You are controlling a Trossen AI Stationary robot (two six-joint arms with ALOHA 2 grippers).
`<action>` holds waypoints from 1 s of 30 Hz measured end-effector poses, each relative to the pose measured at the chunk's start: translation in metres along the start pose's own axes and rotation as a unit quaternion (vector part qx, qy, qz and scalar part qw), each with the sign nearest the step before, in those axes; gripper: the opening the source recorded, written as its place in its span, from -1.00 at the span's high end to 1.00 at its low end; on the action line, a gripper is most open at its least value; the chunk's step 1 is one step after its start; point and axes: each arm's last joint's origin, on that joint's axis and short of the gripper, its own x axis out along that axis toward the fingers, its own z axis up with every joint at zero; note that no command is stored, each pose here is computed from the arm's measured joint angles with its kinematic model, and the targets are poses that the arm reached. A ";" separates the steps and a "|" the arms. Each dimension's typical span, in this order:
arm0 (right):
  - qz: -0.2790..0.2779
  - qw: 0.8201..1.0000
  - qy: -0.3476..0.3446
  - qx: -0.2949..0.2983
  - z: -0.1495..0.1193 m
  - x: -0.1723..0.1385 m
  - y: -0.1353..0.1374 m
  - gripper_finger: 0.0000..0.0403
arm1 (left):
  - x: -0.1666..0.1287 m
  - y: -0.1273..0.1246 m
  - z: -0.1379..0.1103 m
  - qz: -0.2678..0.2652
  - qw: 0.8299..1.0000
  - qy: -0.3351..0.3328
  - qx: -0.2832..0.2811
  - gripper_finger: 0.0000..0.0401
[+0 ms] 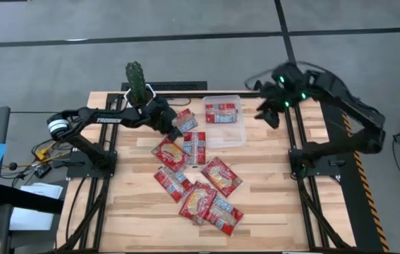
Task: Sort popcorn bags into baskets
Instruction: Put the popcorn bag into the transparent bin
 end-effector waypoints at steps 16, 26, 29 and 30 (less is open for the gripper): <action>0.042 0.975 -0.038 0.214 -0.142 0.141 0.039 -0.06 | 0.016 -0.104 -0.052 -0.083 0.996 -0.010 -0.031 0.06; -0.018 0.978 -0.008 0.208 -0.165 0.164 0.060 -0.06 | 0.036 -0.149 -0.101 -0.082 0.991 -0.045 -0.090 0.06; -0.040 0.977 -0.017 0.209 -0.168 0.167 0.066 -0.06 | 0.056 -0.154 -0.112 -0.113 0.982 -0.056 -0.138 0.06; -0.050 0.976 -0.022 0.210 -0.170 0.168 0.066 -0.06 | 0.063 -0.153 -0.115 -0.115 0.979 -0.060 -0.155 0.06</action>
